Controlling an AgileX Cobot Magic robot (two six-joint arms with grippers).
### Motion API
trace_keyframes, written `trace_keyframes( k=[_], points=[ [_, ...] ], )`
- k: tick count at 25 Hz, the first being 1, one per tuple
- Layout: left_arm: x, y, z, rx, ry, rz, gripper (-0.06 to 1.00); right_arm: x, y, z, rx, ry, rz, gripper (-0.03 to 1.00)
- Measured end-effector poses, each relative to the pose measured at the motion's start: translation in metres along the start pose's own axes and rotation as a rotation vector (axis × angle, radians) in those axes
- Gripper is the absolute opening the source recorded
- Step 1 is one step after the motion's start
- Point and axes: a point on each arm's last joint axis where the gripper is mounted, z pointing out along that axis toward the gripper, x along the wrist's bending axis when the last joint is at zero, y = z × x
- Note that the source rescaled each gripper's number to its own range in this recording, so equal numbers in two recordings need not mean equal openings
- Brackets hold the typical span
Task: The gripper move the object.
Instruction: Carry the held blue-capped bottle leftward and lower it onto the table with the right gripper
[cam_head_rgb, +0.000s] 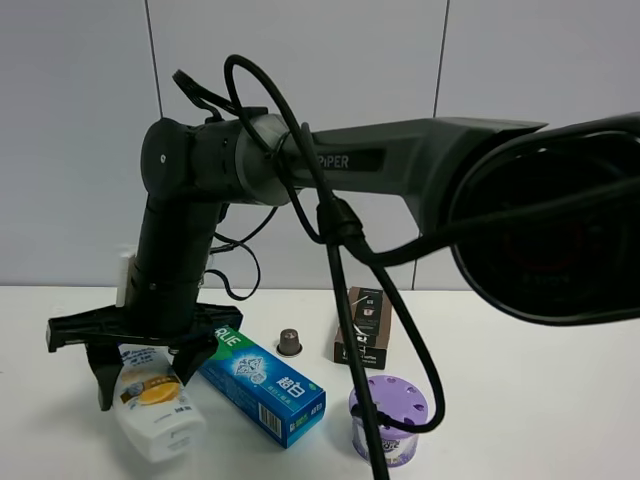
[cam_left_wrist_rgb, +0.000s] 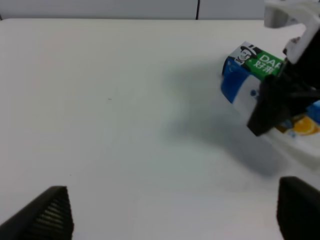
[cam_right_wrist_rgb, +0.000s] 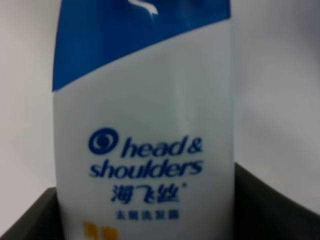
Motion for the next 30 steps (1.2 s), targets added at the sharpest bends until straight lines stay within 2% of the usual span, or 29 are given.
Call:
trace_keyframes(
  k=[5, 13, 16, 19, 23, 30],
  points=[
    [0.000, 0.000, 0.000, 0.000, 0.000, 0.000, 1.00, 0.005, 0.009, 0.000, -0.105, 0.040, 0.125, 0.00],
    [0.000, 0.000, 0.000, 0.000, 0.000, 0.000, 1.00, 0.001, 0.022, -0.002, -0.251, 0.041, 0.406, 0.00],
    [0.000, 0.000, 0.000, 0.000, 0.000, 0.000, 1.00, -0.003, 0.023, 0.000, -0.272, 0.012, 0.417, 0.00],
    [0.000, 0.000, 0.000, 0.000, 0.000, 0.000, 1.00, -0.007, 0.021, 0.013, -0.246, -0.001, 0.430, 0.00],
    [0.000, 0.000, 0.000, 0.000, 0.000, 0.000, 1.00, -0.010, 0.017, 0.029, -0.212, 0.004, 0.455, 0.00],
    [0.000, 0.000, 0.000, 0.000, 0.000, 0.000, 1.00, -0.010, 0.018, 0.030, -0.225, 0.012, 0.446, 0.00]
  ],
)
